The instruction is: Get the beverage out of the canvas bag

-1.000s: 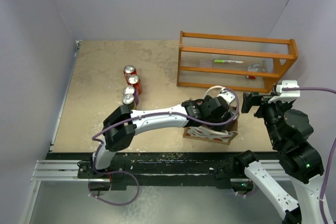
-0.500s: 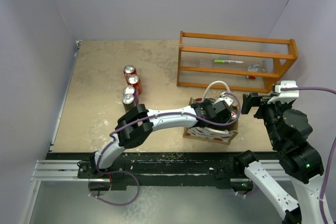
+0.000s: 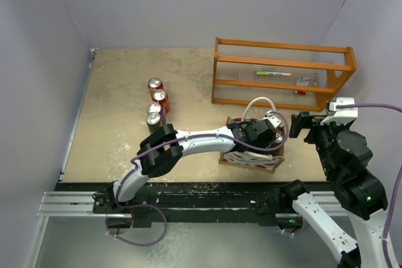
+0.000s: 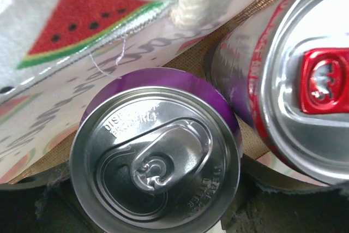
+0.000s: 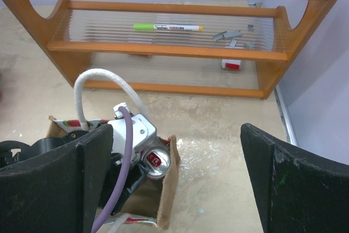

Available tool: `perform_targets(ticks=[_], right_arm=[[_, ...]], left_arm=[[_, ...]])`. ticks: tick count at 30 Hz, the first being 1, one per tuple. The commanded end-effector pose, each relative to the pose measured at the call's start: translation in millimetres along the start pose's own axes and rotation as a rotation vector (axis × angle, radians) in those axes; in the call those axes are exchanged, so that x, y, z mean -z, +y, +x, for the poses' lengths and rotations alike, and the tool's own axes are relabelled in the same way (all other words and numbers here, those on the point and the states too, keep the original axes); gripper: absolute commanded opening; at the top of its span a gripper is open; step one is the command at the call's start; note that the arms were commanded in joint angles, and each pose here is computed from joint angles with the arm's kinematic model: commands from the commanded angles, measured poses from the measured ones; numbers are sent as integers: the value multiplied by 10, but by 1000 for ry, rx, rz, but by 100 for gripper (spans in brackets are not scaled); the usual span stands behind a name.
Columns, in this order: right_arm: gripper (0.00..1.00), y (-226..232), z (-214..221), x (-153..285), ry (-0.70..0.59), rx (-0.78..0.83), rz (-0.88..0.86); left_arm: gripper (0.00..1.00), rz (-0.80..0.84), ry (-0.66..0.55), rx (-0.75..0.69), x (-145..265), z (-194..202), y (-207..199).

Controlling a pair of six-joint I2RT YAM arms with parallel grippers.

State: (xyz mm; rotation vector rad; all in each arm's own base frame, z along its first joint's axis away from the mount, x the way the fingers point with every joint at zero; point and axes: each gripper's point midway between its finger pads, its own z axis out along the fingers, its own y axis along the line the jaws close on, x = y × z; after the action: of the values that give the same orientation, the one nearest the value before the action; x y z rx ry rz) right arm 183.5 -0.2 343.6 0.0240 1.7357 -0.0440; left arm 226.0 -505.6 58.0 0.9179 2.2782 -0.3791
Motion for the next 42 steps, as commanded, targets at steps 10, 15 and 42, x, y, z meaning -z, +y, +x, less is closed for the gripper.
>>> perform_targets(ticks=[10,15,42], right_arm=[[100,-104,-264,146,-41,-109,45],[100,-76,-322,129,5,-107,46],[100,172,-394,51,74,-315,2]], left_arm=[[35,105,-179,1,741,-613,21],[23,112,-285,-10,1170,-966,69],[0,-91,-498,94,3465,-782,1233]])
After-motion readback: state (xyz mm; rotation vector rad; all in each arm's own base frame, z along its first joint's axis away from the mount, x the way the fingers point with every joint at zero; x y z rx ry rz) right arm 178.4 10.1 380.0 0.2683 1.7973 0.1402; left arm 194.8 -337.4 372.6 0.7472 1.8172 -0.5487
